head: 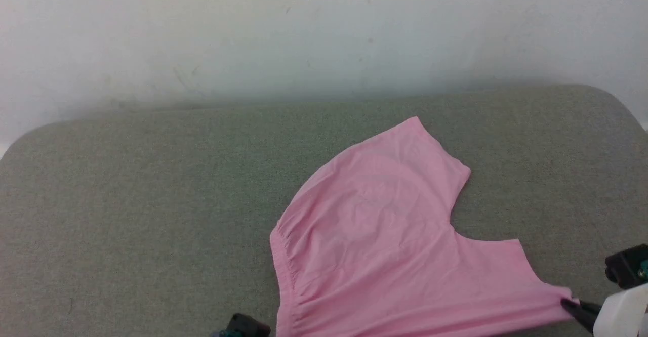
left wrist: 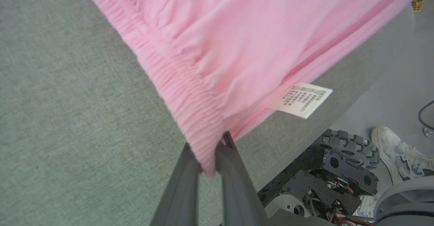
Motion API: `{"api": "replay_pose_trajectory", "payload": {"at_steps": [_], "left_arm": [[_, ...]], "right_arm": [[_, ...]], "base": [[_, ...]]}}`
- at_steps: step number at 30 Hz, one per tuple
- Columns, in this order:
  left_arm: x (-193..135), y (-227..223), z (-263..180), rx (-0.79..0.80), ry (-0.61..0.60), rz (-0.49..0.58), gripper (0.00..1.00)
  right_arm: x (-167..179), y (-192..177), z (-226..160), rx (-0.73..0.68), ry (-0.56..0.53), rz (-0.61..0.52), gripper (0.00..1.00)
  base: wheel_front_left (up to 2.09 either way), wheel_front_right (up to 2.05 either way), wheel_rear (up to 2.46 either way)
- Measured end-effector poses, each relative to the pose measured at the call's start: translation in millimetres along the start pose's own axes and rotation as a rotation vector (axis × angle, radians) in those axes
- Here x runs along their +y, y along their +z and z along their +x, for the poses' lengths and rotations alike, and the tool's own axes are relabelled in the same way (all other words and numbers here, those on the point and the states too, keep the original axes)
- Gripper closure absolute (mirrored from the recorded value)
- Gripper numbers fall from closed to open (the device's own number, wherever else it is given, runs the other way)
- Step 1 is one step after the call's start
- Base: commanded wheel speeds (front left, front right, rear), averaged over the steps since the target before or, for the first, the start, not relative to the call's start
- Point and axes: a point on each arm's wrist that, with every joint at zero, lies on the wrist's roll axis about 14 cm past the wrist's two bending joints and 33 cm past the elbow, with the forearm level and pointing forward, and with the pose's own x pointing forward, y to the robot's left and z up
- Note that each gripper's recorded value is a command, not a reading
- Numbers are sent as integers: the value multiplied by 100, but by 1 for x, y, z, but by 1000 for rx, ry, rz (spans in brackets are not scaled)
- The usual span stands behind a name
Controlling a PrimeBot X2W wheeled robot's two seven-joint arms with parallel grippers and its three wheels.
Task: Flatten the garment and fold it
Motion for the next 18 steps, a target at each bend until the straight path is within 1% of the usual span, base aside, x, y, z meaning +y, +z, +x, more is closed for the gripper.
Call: {"api": "replay_pose_trajectory", "payload": {"at_steps": [6,11,14,18], "left_arm": [[15,44,4,-102,23,37,100],[25,82,10,-178,29,61,100],[32,100,16,-211,31,57,100],[45,120,28,-246,41,41,100]], "right_arm": [[3,67,10,-147,17,-46,100],[6,127,27,-242,33,-93,100],[6,154,45,-254,35,-127,100],[10,178,81,-223,50,-152,100]], "base": [[0,0,0],[0,0,0],[0,0,0],[0,0,0]]}}
